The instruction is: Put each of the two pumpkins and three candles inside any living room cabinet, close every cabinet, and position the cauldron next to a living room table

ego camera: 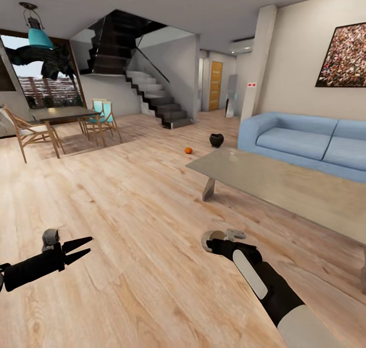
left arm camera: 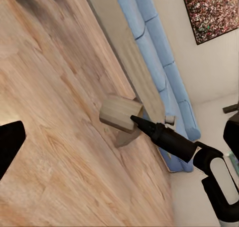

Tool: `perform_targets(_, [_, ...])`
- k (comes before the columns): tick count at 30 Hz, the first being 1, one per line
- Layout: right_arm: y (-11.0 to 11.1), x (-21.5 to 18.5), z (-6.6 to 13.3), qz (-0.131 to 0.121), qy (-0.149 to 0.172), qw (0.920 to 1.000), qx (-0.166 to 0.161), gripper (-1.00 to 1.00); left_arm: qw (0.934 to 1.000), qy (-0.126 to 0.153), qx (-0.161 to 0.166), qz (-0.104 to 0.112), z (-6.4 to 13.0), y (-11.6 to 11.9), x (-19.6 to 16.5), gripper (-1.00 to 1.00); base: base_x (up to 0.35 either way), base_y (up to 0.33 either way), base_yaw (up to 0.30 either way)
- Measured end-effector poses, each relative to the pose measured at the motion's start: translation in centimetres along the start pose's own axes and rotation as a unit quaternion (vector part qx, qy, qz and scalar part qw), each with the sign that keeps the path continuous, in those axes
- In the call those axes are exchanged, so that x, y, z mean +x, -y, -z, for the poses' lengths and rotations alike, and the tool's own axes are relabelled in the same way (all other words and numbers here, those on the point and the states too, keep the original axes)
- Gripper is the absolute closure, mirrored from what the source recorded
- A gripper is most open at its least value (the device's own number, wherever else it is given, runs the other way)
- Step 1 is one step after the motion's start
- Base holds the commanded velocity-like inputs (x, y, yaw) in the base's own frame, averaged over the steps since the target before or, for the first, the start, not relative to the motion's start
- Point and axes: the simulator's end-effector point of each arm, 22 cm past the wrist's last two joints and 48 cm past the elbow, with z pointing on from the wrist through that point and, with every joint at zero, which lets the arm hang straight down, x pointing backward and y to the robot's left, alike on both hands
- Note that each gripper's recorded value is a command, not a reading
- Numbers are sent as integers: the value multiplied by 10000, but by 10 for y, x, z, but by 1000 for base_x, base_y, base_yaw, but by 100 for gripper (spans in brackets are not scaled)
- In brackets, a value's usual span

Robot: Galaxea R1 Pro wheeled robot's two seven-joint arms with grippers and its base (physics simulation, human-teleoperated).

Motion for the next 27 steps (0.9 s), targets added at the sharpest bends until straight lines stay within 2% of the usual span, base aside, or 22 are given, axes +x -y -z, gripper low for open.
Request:
perform_targets(11, [-1,-3,3,0,35,10000,-6,100,10000,28,8,6,2,1,-1,-100,342,0,254])
perform_targets(15, [6,6,-1,5,-62,9999,80,100,10000,36,2,-1,3,1,-1,-100,342,0,254])
perform_targets(20, [7,3,-1,-38,24,9999,97,100,10000,55,-15,26,4,-1,-2,-100,342,0,254])
perform_targets(27, [7,1,0,-47,57,9999,102,100,9997,98,-148,165,10,-14,-2,-100,342,0,254])
